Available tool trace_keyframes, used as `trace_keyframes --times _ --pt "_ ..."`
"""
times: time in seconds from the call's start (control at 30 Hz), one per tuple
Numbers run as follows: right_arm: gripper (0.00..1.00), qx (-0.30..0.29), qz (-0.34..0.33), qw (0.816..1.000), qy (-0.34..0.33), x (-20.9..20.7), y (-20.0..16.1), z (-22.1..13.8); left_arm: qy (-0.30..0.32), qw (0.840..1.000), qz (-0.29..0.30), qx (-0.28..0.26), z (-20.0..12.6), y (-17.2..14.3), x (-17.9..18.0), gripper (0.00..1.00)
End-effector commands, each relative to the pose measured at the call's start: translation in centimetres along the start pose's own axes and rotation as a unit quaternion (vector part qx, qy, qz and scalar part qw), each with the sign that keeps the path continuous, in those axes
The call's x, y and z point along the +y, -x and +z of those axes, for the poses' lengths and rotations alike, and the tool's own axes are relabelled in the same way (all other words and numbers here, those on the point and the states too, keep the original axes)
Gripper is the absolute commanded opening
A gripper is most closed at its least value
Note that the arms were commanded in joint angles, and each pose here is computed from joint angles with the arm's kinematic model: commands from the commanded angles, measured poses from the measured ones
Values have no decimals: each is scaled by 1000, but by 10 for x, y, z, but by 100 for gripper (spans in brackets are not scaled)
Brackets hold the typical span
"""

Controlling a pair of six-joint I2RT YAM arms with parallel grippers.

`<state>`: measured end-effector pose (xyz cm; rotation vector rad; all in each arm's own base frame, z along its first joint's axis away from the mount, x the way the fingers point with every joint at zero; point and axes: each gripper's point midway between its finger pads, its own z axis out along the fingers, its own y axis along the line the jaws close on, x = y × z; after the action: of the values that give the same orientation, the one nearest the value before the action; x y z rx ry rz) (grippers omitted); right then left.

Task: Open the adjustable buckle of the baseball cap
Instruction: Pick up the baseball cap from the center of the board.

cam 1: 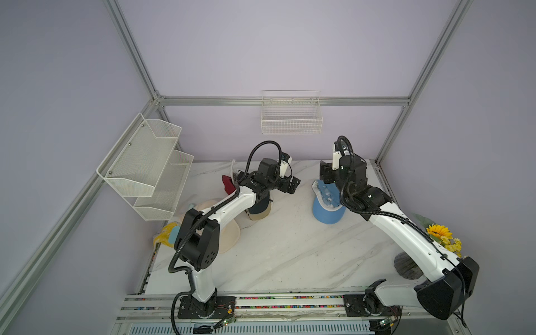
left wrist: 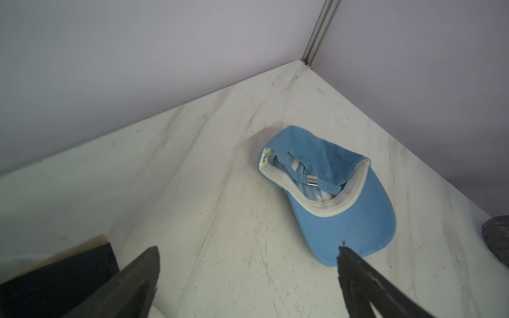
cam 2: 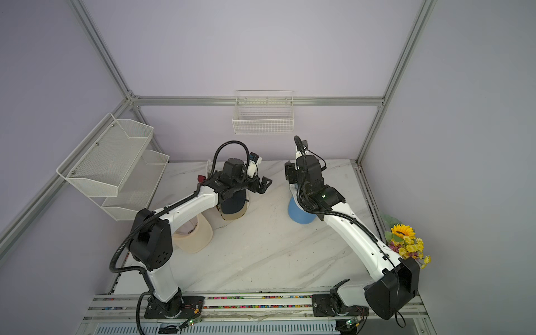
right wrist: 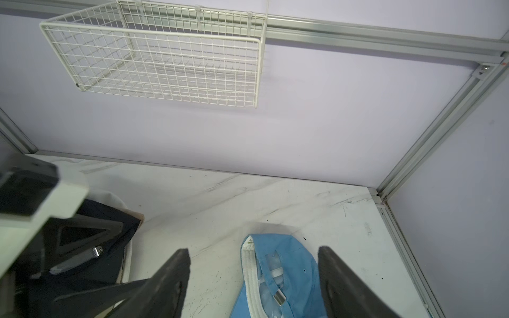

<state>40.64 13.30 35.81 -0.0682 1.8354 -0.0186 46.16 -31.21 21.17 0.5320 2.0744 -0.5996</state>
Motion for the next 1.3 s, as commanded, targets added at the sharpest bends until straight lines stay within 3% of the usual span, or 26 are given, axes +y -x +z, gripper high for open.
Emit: trace_keyframes --times 0.0,0.23,0.4,0.97,1.27 --pt "76 4 26 1000 -13 -10 -7 -5 -39 996 -39 -67 -11 43 -15 100" --pt "76 26 33 999 -15 -16 -28 5 -53 996 -68 -22 33 11 -10 100" --pt "76 29 39 999 -14 -18 -30 8 -73 996 -57 1 70 -6 -20 100" --pt "76 31 47 998 -6 -23 -34 9 -128 991 -26 18 156 -5 -28 99" --pt "75 28 51 998 2 -22 -35 11 -158 986 -35 25 178 -22 -33 76"
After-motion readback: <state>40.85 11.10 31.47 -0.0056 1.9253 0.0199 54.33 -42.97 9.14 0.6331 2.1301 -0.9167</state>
